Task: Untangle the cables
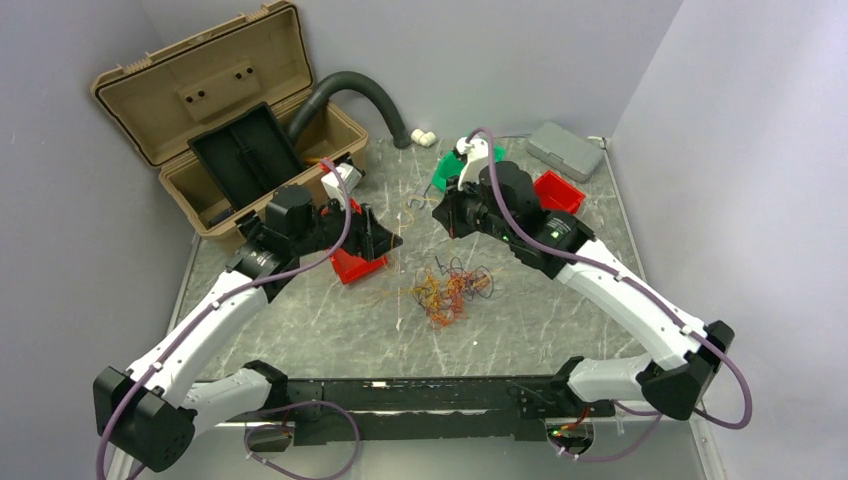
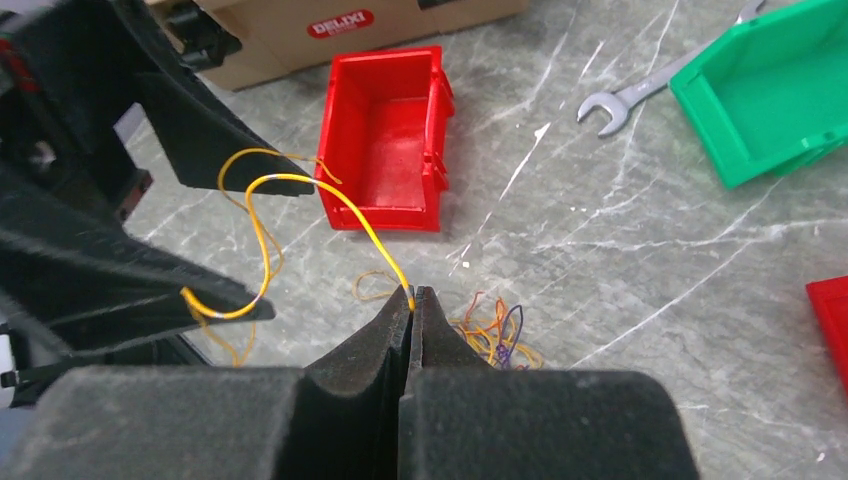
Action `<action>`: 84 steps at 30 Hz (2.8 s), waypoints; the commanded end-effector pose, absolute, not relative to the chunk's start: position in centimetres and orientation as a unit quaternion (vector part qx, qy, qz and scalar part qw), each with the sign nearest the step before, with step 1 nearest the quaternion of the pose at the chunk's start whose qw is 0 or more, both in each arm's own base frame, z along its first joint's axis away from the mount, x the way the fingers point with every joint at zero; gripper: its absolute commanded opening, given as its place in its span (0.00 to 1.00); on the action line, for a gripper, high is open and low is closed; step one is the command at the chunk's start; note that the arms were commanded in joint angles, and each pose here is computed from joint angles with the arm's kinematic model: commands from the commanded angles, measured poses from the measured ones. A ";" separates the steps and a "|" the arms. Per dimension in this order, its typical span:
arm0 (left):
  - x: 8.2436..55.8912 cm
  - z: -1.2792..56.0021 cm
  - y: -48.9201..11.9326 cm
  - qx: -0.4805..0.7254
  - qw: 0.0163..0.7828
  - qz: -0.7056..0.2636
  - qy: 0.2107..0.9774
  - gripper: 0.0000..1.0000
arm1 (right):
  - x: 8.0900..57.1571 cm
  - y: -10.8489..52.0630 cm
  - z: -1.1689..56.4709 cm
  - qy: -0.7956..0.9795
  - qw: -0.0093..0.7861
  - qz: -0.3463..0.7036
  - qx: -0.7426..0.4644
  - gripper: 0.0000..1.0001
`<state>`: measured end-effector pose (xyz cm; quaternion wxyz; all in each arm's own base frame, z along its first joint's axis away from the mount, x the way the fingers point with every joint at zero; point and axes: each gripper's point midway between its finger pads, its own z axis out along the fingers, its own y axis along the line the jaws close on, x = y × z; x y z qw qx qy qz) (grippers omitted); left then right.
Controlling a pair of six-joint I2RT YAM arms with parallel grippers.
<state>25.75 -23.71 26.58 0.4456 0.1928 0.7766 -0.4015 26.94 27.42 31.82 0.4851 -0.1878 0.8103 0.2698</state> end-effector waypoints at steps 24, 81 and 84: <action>26.7 28.2 -34.6 0.284 0.437 -0.541 0.661 0.36 | 26.7 31.2 34.3 0.772 0.454 0.411 -0.168 0.00; 31.4 32.6 -24.4 0.142 0.514 -0.409 0.741 0.00 | 26.9 18.6 8.6 0.856 0.479 0.181 0.075 0.03; 32.7 32.5 -19.3 0.083 0.546 -0.346 0.758 0.00 | 25.8 13.3 8.1 0.863 0.476 0.101 0.137 0.00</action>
